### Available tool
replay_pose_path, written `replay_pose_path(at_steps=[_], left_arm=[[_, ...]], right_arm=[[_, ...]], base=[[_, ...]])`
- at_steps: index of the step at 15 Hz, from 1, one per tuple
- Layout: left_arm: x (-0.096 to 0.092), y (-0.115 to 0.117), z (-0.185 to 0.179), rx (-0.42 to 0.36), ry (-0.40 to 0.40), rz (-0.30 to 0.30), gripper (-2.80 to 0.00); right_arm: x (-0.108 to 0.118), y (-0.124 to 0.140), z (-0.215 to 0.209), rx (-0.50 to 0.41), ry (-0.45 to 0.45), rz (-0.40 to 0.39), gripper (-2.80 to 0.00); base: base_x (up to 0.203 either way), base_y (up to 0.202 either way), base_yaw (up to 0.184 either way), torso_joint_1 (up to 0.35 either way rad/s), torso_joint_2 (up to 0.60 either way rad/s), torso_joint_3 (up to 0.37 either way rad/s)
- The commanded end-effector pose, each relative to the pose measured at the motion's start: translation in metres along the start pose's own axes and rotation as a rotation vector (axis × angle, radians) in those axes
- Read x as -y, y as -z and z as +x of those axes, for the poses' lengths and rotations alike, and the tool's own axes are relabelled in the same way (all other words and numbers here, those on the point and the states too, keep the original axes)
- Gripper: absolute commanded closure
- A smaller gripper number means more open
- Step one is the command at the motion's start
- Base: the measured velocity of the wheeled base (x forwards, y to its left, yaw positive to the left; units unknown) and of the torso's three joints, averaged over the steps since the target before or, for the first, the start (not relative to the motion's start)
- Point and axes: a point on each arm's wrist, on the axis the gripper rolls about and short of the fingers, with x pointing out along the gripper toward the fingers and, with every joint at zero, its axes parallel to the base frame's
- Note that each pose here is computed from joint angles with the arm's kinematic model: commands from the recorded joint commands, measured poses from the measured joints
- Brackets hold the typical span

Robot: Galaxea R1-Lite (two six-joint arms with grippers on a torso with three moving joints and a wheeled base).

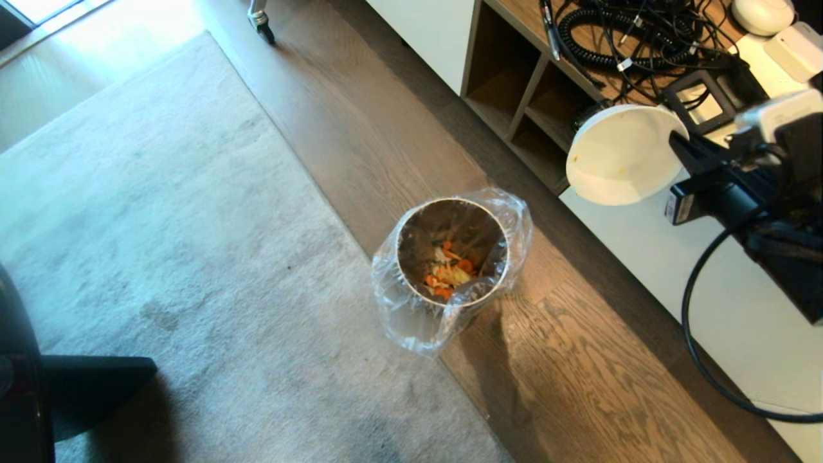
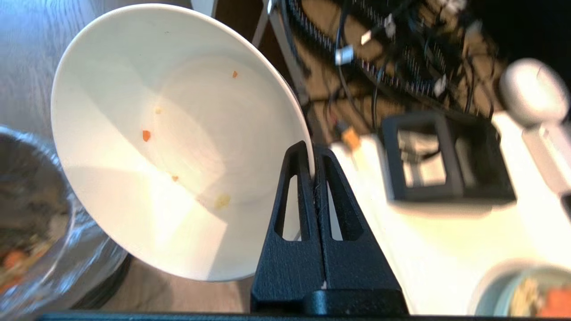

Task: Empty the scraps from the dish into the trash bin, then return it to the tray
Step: Put the bowl back to the table

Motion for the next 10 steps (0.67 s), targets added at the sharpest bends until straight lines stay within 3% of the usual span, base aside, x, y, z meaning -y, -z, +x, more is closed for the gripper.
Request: replay_pose_path(at_steps=[1, 5, 10], left_arm=[[0.000, 0.000, 0.000, 0.001, -0.001, -0.001, 0.00], [0.000, 0.000, 0.000, 0.001, -0.001, -0.001, 0.00], [0.000, 0.000, 0.000, 0.001, -0.001, -0.001, 0.00]], right_arm=[[0.012, -0.001, -0.033, -0.031, 0.004, 0.078, 0.00], [0.015, 0.012, -0.079, -0.147, -0.032, 0.243, 0.00], [0.022, 0.043, -0.139, -0.371, 0.025, 0.371, 0.00]], base=[[0.000, 0.000, 0.000, 0.000, 0.00, 0.000], [0.000, 0.000, 0.000, 0.000, 0.00, 0.000], [0.000, 0.000, 0.000, 0.000, 0.00, 0.000]])
